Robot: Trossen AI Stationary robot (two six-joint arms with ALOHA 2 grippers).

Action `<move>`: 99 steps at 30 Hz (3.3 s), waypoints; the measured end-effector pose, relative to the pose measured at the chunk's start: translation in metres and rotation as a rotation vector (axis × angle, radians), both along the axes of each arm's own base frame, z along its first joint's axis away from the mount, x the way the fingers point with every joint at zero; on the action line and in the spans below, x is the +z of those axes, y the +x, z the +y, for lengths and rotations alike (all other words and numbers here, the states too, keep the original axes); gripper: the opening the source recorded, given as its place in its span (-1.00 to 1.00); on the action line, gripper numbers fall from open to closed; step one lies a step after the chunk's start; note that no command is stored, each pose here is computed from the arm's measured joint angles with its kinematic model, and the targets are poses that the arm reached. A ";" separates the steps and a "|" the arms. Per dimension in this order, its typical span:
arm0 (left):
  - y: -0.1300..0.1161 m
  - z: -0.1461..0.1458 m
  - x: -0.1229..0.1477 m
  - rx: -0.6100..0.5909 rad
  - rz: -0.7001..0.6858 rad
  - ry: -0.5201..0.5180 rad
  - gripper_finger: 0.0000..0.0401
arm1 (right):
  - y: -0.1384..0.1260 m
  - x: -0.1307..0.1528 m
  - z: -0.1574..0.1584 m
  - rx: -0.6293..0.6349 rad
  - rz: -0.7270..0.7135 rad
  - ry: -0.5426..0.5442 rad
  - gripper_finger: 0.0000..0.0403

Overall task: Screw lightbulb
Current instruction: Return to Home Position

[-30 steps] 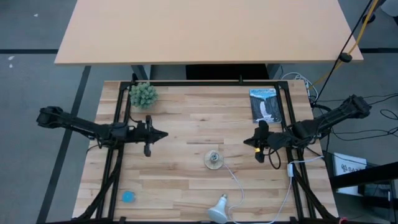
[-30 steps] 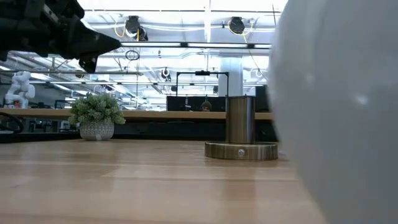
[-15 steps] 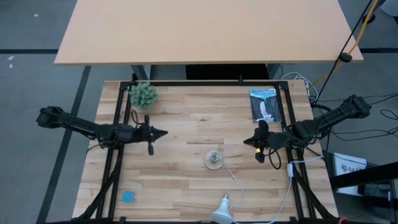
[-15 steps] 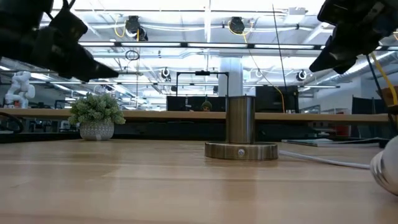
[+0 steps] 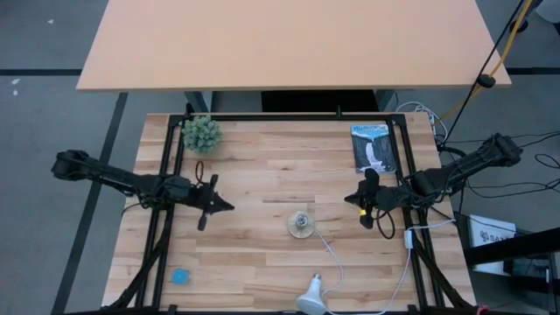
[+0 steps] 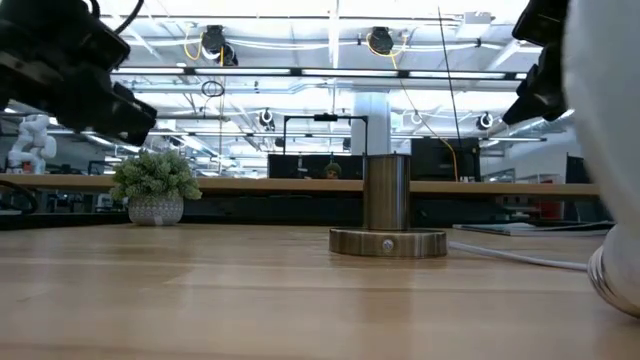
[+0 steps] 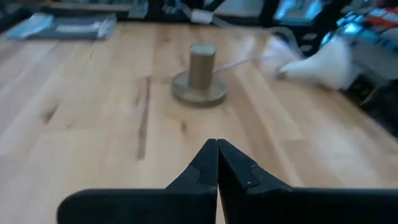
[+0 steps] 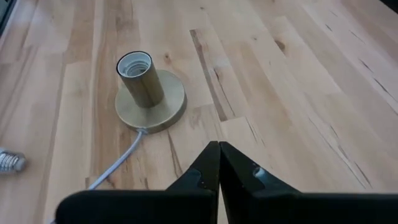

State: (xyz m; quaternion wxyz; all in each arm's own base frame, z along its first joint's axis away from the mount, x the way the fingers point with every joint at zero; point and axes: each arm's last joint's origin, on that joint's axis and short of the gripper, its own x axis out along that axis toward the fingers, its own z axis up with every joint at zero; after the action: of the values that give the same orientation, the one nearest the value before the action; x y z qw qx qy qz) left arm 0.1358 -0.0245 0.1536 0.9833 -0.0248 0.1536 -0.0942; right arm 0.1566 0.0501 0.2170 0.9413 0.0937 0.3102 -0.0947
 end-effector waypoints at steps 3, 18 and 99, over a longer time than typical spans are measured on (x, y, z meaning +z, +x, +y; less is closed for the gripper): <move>-0.003 -0.001 0.007 -0.041 -0.056 -0.021 -1.00 | 0.000 -0.001 0.000 0.000 0.007 -0.006 -1.00; -0.017 0.003 0.015 -0.024 -0.124 0.004 -1.00 | -0.017 0.023 -0.026 0.181 -0.243 -0.073 -1.00; -0.017 0.002 0.015 -0.019 -0.116 -0.001 -1.00 | -0.058 -0.048 -0.046 0.199 -0.657 -0.087 -1.00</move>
State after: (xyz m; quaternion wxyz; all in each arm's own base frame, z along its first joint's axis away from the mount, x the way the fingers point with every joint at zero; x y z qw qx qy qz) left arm 0.1184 -0.0221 0.1682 0.9896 -0.0180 0.0966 -0.1050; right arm 0.0984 0.0040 0.1689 0.9986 0.0481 -0.0060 0.0198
